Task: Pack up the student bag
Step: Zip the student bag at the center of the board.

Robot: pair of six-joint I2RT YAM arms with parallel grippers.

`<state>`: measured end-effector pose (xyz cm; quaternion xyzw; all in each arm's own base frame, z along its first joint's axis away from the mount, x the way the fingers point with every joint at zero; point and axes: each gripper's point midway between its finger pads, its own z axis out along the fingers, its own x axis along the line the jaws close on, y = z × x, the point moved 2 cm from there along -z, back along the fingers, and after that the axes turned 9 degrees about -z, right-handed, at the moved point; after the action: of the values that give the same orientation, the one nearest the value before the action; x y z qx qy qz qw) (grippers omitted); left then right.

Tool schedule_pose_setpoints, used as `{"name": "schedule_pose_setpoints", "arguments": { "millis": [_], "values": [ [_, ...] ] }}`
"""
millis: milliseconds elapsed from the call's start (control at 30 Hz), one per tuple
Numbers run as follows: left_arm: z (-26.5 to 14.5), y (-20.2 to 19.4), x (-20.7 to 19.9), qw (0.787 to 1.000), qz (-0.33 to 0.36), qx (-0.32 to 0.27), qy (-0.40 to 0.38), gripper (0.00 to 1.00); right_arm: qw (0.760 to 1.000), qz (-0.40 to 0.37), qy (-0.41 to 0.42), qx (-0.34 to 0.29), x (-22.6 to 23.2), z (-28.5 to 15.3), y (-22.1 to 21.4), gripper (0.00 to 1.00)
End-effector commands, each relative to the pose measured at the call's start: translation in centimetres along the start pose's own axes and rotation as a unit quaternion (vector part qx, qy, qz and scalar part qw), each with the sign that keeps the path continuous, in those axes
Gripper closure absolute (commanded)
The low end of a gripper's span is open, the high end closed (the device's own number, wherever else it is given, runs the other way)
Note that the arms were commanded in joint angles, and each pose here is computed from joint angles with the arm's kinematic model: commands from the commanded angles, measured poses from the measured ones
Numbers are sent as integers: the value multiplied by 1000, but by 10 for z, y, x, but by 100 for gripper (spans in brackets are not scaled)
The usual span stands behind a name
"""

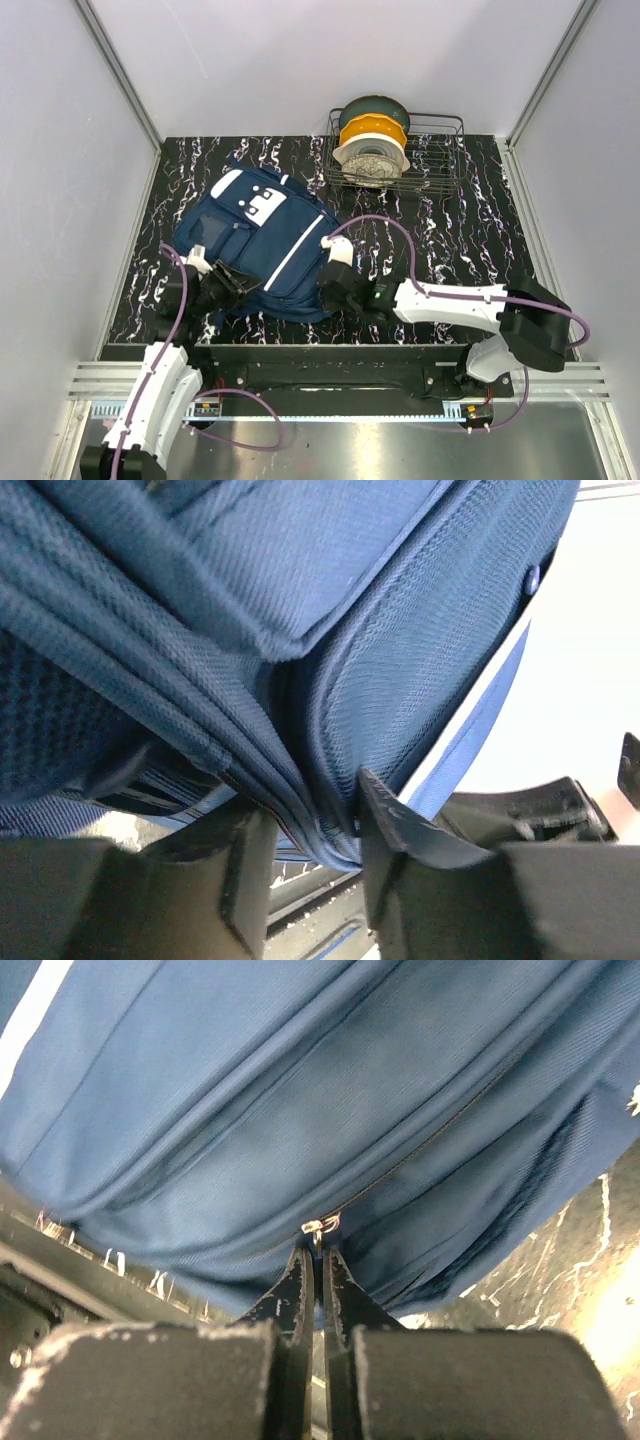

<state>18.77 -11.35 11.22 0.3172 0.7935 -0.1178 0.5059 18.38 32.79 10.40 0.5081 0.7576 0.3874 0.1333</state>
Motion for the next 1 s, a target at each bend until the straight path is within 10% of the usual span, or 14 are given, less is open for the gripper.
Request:
{"name": "schedule_pose_setpoints", "arguments": {
  "millis": [0,167,900,933,967],
  "values": [
    [7,24,-37,998,33,-43,-33,70,997,-27,61,-26,34,-32,8,100],
    [-12,37,-65,991,109,-70,-30,100,996,-41,80,-27,43,-58,-8,100],
    [-71,68,-94,987,137,-54,-69,100,992,-1,-110,-59,-109,-22,28,100],
    [-71,69,-93,987,137,-56,-67,93,993,-5,-95,-64,-103,-22,34,100],
    [-72,68,-94,987,134,-57,-66,58,995,-7,-79,-67,-97,-22,37,100]
  ]
}}
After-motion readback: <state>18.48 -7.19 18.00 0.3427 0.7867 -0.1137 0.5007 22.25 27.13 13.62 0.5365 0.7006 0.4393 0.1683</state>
